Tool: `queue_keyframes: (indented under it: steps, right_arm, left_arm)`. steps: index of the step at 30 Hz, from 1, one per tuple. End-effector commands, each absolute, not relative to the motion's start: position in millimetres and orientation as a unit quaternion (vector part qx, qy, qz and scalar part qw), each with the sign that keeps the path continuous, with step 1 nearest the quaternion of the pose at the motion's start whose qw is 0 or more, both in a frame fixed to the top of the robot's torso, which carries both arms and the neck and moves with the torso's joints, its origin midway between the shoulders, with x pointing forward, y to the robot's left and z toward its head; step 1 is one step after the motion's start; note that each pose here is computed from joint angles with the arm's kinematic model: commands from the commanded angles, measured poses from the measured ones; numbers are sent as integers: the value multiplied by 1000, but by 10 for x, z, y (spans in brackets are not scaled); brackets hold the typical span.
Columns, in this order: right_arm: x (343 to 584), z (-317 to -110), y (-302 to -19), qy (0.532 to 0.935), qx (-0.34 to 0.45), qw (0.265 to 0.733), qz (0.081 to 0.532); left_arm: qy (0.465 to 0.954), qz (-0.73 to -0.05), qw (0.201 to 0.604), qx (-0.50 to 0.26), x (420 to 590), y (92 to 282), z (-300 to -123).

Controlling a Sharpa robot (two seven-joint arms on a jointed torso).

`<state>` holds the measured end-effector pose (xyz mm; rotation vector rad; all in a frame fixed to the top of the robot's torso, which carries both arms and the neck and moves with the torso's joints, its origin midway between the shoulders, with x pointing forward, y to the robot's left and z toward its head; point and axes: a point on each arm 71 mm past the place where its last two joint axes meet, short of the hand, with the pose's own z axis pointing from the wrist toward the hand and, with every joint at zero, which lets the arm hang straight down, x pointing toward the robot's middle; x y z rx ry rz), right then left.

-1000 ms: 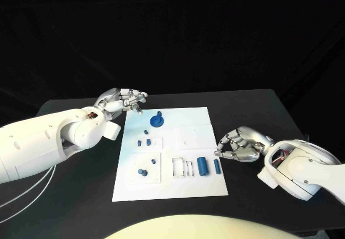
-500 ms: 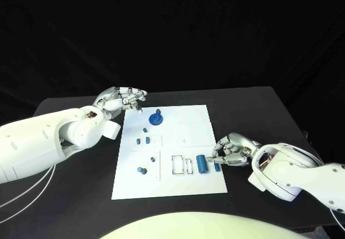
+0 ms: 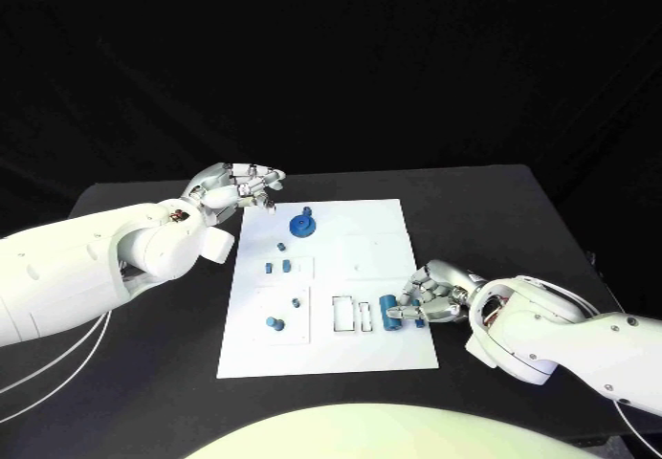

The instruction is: Assemble the parts on the task board

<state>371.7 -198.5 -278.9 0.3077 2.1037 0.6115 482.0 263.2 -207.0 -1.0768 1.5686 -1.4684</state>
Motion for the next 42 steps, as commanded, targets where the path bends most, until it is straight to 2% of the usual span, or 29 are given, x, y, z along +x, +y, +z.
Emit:
queue_keyframes:
  steps: [1,16,24,33,42]
  right_arm:
    - [3704,-2834,-1937,864,101,434,234]
    - [3683,-2966,-1818,883,84,410,211]
    - [3678,-2973,-1805,877,82,429,200]
    - [3660,-2923,-1853,864,154,428,218]
    - [3689,-2763,-1839,846,229,415,243]
  left_arm:
    - [604,-576,359,-417,4820,2616,-2061]
    - [604,-577,352,-422,4833,2618,-2074]
    - [607,-577,348,-422,4831,2613,-2078]
    - [611,-576,341,-422,4827,2608,-2085]
    - [610,-576,343,-422,4836,2618,-2087]
